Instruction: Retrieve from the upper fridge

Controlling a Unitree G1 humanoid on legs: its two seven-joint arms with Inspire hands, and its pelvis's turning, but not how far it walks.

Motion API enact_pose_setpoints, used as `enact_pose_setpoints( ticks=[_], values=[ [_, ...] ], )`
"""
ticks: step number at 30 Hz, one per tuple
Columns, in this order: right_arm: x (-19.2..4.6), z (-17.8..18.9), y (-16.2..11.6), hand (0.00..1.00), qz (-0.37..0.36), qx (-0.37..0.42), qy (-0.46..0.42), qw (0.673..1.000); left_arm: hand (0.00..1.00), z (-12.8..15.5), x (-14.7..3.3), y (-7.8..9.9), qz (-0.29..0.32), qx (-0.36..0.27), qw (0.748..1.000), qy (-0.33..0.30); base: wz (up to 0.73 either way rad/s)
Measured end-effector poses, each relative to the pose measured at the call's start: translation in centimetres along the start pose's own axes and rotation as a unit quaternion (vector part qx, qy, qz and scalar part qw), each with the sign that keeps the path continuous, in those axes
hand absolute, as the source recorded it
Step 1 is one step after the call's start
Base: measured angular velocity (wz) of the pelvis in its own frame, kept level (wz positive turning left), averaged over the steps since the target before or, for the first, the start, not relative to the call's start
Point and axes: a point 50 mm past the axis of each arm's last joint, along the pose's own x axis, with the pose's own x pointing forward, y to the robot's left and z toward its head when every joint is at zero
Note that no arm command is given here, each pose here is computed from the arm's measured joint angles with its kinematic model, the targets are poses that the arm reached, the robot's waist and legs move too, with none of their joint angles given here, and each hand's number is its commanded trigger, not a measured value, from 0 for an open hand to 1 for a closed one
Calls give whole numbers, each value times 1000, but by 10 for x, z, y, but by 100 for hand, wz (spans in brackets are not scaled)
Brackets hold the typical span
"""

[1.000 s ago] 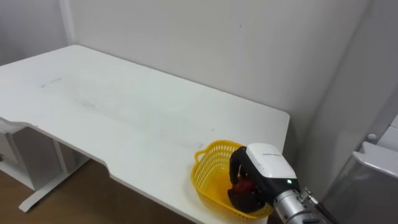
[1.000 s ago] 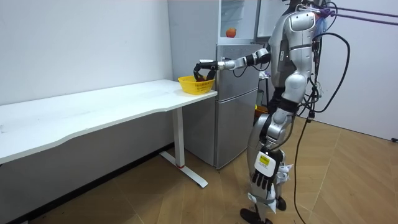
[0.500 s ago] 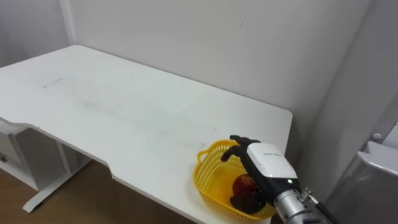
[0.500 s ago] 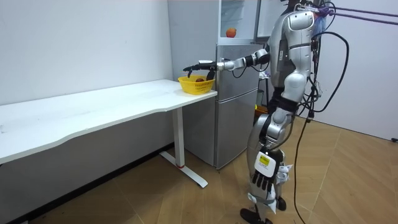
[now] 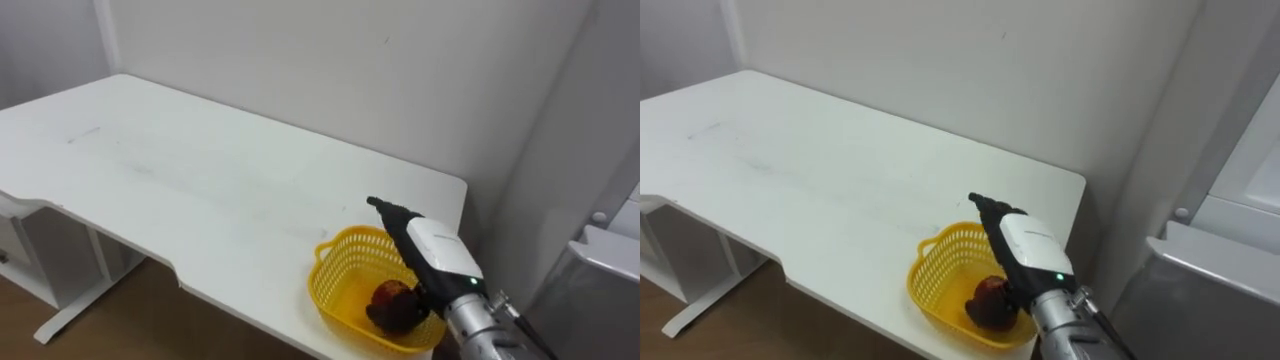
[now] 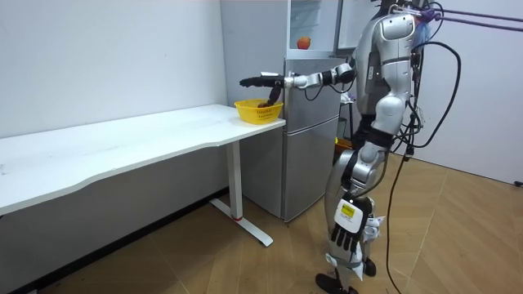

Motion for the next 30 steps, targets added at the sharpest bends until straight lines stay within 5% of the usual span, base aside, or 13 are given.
enact_pose_setpoints(
  ticks=[15,30],
  values=[
    [2,51,-54,0,-136,79,-113,981,0,-7,-1,-13,-7,-10,1000,4,-7],
    [-26,87,-104,0,-251,176,-206,929,0,1,0,-21,-12,-14,1000,-6,-10]
  ],
)
